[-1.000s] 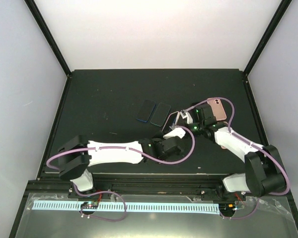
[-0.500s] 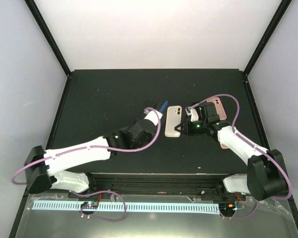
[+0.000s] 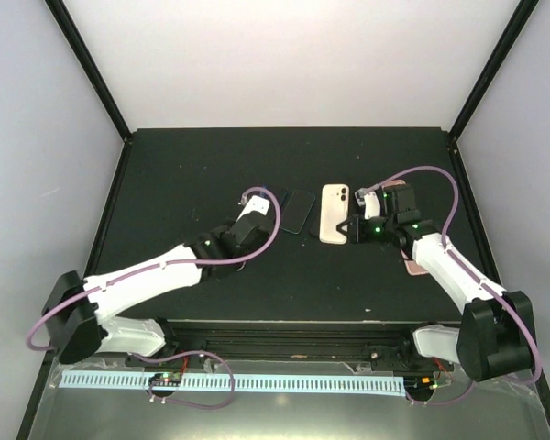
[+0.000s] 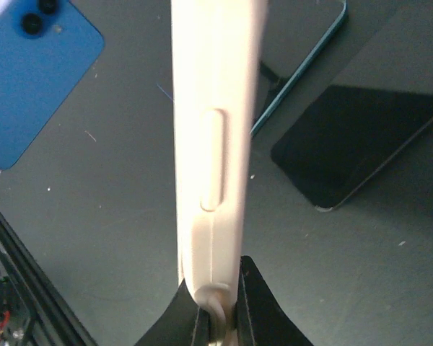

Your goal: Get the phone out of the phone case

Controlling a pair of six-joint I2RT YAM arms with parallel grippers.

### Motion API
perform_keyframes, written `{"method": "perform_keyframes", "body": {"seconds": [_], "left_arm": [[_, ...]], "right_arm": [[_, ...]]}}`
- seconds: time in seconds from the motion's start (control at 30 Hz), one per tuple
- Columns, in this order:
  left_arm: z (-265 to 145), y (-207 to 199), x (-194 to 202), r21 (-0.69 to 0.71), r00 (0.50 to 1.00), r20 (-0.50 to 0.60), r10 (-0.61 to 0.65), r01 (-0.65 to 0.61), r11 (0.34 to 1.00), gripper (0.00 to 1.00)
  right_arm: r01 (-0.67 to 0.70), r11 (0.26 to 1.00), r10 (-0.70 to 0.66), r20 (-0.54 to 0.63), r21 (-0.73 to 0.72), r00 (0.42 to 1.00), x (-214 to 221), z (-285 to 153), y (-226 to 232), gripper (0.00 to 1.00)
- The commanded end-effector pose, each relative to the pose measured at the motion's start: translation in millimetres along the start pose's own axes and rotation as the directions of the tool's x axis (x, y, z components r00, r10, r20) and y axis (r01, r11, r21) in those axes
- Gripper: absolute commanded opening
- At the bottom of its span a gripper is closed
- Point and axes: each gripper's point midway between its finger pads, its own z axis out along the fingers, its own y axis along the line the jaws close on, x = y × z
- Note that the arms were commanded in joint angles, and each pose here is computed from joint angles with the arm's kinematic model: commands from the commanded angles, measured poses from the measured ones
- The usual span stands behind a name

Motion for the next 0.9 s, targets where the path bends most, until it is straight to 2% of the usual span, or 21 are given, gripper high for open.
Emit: {"method": "perform_keyframes", "body": {"seconds": [0.0, 0.1, 0.2, 0.4, 0.6, 0.73, 0.87], "left_arm": [[13, 36, -11, -0.227, 0.998, -0.058, 0.007, -0.020, 0.974, 0.02], [29, 42, -9, -0.290, 0.990, -0.112, 0.090, -0.119, 0.950, 0.02], [44, 49, -7, -0.376, 0.964, -0.172, 0.201, -0.253, 0.892, 0.01], [83, 48, -3, -0.375, 0.899, -0.270, 0.344, -0.428, 0.823, 0.02], [116, 59, 3, -0.373, 0.858, -0.333, 0.392, -0.502, 0.780, 0.02], [132, 61, 11, -0.342, 0.840, -0.361, 0.406, -0.524, 0.780, 0.02], [145, 61, 21, -0.329, 0.787, -0.416, 0.455, -0.597, 0.732, 0.02]], "right_arm": [[0.219, 0.974, -0.214, 0.078, -0.063, 0.974, -24, -24, 14, 0.01], [0.259, 0.959, -0.249, 0.091, -0.117, 0.964, -21, -29, 20, 0.01], [0.274, 0.955, -0.262, 0.107, -0.117, 0.959, -23, -34, 21, 0.01], [0.264, 0.957, -0.252, 0.111, -0.122, 0.961, -22, -33, 19, 0.01], [0.253, 0.960, -0.241, 0.102, -0.124, 0.965, -20, -30, 16, 0.01], [0.245, 0.961, -0.233, 0.098, -0.130, 0.968, -20, -29, 14, 0.01], [0.234, 0.962, -0.222, 0.096, -0.142, 0.970, -21, -28, 14, 0.01]]}}
